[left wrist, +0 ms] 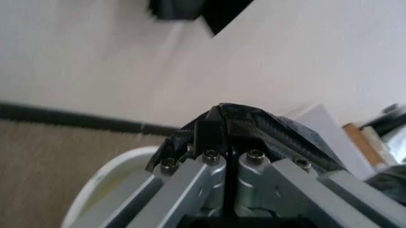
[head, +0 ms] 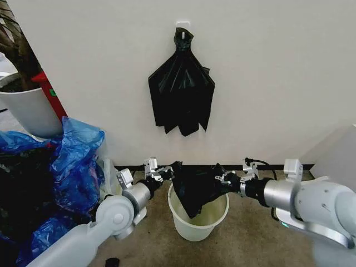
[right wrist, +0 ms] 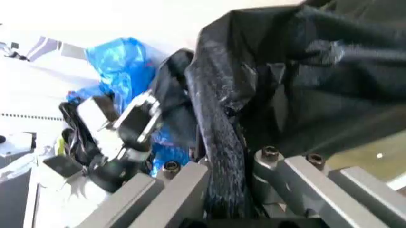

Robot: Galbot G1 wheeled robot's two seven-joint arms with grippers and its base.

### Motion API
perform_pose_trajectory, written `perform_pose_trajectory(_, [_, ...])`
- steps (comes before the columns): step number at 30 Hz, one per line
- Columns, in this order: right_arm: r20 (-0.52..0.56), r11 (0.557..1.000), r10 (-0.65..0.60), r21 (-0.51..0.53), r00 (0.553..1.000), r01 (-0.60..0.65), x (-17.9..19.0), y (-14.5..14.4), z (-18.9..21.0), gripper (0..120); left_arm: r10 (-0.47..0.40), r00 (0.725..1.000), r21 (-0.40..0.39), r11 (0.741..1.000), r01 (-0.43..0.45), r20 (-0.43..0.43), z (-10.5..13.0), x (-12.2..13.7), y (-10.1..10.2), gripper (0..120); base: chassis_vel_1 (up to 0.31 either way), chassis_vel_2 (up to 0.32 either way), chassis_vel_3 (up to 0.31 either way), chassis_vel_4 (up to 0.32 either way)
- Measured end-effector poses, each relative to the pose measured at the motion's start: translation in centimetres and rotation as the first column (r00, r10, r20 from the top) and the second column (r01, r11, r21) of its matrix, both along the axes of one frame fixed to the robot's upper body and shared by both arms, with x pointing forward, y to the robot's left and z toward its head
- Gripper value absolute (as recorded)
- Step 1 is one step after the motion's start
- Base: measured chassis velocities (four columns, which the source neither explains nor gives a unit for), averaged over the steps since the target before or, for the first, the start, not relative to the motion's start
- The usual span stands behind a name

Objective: Place the garbage bag over the trash bin.

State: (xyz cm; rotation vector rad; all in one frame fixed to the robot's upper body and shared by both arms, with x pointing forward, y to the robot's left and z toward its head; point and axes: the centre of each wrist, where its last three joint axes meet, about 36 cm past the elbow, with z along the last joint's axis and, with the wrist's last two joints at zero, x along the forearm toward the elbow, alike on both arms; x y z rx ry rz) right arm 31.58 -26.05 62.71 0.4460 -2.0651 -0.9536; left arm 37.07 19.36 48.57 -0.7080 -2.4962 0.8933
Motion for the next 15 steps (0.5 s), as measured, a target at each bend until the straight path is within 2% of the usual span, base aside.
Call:
perform_pose_trajectory(1, [0.009,1.000,-0.009,-0.006,1.000,0.009,-0.1,-0.3,0.6,0,-0.004,1.000,-0.007,1.000,0.004,0.026,1.1,-0.3,0.1,0,0.000,0.000,0.000,0.000])
perform_pose_trajectory(3, [0.015,1.000,-0.017,-0.010,1.000,0.017,0.0,-0.5,1.0,0,-0.006,0.999,-0.011,1.000,0.006,0.040,1.8,-0.5,0.1,0,0.000,0.000,0.000,0.000])
perform_pose_trajectory(6, [0.048,0.999,-0.040,-0.033,0.998,0.041,0.0,-1.2,2.1,0,-0.030,0.992,-0.022,0.999,0.033,0.122,4.8,-1.5,0.3,0,0.000,0.000,0.000,0.000])
perform_pose_trajectory(8, [0.064,0.998,-0.047,-0.043,0.997,0.050,0.0,-1.5,2.5,0,-0.043,0.986,-0.025,0.999,0.048,0.162,6.0,-1.8,0.5,0,0.000,0.000,0.000,0.000])
perform_pose_trajectory(10, [0.064,0.998,-0.047,-0.043,0.997,0.050,0.0,-1.5,2.5,0,-0.043,0.986,-0.025,0.999,0.048,0.162,6.0,-1.8,0.5,0,0.000,0.000,0.000,0.000])
perform_pose_trajectory(12, [0.108,0.997,-0.055,-0.041,0.993,0.060,-0.2,-2.7,3.7,0,-0.072,0.975,-0.026,0.996,0.080,0.209,8.1,-2.7,0.8,0,0.000,0.000,0.000,0.000])
perform_pose_trajectory(15, [0.155,0.992,-0.098,-0.060,0.983,0.108,-0.7,-4.1,5.0,0,-0.091,0.977,-0.027,0.995,0.098,0.194,9.8,-4.3,0.7,0,0.000,0.000,0.000,0.000])
